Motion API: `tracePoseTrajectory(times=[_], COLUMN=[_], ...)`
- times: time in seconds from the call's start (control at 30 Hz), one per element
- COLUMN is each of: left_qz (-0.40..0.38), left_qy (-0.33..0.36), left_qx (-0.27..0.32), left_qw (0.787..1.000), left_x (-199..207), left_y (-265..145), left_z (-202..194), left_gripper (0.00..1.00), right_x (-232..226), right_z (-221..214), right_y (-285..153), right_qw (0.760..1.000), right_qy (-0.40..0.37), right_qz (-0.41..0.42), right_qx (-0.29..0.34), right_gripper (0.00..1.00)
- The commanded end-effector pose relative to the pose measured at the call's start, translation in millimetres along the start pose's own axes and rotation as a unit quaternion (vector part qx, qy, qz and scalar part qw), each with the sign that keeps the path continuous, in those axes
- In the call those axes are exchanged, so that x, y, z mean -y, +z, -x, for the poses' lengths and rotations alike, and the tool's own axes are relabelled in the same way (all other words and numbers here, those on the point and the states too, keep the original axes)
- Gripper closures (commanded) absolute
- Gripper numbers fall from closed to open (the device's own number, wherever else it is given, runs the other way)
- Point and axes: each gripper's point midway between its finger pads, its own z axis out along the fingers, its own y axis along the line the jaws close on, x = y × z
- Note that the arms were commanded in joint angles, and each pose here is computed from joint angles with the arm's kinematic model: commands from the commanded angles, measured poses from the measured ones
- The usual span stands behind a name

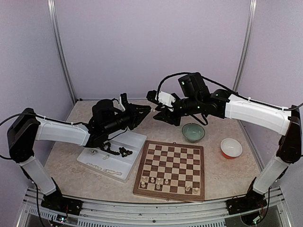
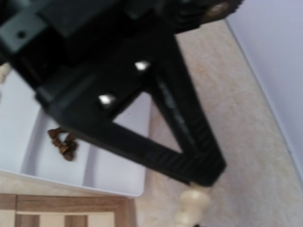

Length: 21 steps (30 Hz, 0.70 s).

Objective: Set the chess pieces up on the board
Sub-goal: Pass from the left arm to the right

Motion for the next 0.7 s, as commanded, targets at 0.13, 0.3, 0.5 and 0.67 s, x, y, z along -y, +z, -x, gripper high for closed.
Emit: tracePoseTrajectory(times=[0.13,0.3,0.5,0.67], left_qz=[-0.047,-0.046,-0.049,-0.048], left_qy=[-0.013,-0.015,-0.019,-0.022], left_qx=[-0.007,-0.01,-0.013,-0.021], left_qw=[0.999,0.999,0.999,0.998], left_x=[23.1,21.0,21.7,19.8], left_y=[-1.7,-2.2,-0.9,2.3], left_z=[1.4,-1.6,-3.5,-8.1], left_gripper=[0.9,0.9,0.9,0.9], right_x=[17.6,21.2,24.0,28.8], right_z=[9.8,12.1,12.3,16.3], right_y=[5.5,6.5,8.8,8.6], right_qw=[0.999,0.999,0.998,0.998], right_qy=[0.002,0.002,0.003,0.008], right_qz=[-0.039,-0.047,-0.054,-0.063], right_qx=[0.011,0.014,0.015,0.02], right_gripper=[0.67,0.73,0.76,0.75])
